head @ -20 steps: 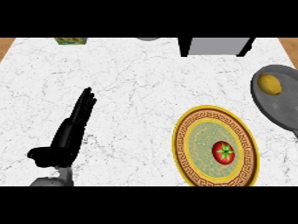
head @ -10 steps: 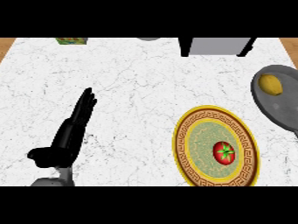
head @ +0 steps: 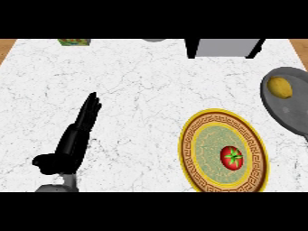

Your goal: Pick the lemon from the plate and place it in the pan

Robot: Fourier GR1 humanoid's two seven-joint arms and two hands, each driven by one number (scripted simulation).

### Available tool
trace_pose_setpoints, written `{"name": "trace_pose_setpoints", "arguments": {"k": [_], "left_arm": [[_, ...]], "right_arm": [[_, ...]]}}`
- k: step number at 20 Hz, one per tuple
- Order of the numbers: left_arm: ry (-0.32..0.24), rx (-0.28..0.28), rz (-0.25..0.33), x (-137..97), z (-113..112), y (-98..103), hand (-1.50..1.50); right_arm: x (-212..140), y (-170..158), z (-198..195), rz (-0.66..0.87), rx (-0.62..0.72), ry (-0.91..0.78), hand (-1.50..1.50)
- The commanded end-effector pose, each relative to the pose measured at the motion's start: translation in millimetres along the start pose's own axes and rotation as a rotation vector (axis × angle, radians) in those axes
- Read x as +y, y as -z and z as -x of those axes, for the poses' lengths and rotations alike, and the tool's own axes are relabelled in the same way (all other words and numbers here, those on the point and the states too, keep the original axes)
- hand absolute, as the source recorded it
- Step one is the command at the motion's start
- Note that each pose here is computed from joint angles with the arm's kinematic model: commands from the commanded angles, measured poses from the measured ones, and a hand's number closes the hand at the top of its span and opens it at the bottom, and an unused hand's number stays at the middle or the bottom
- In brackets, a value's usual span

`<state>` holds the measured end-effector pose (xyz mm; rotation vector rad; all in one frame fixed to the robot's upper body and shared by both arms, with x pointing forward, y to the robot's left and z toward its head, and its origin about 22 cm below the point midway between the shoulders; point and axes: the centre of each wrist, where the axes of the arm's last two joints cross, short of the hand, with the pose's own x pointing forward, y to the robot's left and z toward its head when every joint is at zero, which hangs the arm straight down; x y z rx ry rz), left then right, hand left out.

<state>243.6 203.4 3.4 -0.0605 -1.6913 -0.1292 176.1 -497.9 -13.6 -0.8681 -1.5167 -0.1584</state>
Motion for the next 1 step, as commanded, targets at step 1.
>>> {"name": "trace_pose_setpoints", "arguments": {"k": [1], "left_arm": [[-0.006, 0.000, 0.001, -14.1, -19.4, -13.3, 0.00]], "right_arm": [[-8.9, -3.1, -15.9, 0.029, -0.020, -0.045, -1.50]]}}
